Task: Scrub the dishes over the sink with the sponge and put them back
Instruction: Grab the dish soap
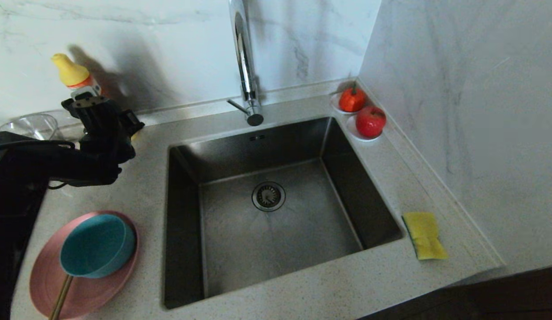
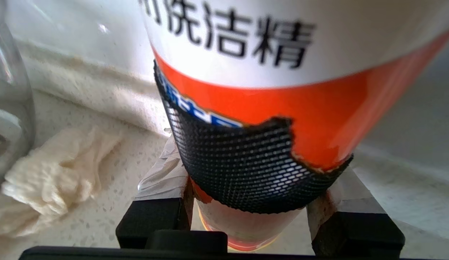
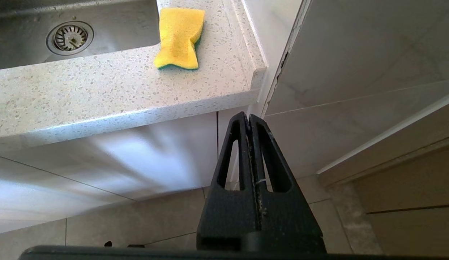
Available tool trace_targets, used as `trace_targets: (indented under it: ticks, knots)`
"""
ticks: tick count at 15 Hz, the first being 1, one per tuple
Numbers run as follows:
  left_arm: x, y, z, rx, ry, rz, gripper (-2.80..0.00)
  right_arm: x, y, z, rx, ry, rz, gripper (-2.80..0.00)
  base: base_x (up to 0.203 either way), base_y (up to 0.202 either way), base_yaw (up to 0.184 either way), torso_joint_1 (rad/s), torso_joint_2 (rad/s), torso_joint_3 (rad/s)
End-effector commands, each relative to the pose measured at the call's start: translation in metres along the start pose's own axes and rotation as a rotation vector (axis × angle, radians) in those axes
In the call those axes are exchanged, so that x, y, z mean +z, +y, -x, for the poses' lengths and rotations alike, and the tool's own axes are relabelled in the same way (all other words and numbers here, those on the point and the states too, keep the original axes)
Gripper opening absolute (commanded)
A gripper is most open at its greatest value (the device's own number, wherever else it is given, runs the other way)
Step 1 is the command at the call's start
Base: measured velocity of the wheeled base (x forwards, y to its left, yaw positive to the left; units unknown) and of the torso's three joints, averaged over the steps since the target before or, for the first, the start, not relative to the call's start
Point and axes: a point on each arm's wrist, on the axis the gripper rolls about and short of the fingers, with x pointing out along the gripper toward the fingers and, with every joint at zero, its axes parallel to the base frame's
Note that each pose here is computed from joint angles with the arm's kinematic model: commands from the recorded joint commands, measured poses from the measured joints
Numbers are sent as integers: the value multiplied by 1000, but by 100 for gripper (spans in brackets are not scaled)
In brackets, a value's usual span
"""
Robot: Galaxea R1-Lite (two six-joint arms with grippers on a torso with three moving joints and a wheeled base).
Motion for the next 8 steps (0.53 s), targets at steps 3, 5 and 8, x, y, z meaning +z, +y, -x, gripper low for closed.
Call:
trace_targets:
  ticks: [3, 5, 8]
  knots:
    - [62, 0, 24, -12, -78, 45, -280, 0, 0, 0, 0, 1, 0, -280, 0, 0, 0, 0, 0, 0]
    - [75, 2, 34, -15, -84, 49, -280, 0, 0, 0, 0, 1, -1, -280, 0, 0, 0, 0, 0, 0]
    - [106, 7, 56, -28, -115, 61, -280, 0, 0, 0, 0, -1, -1, -280, 0, 0, 0, 0, 0, 0]
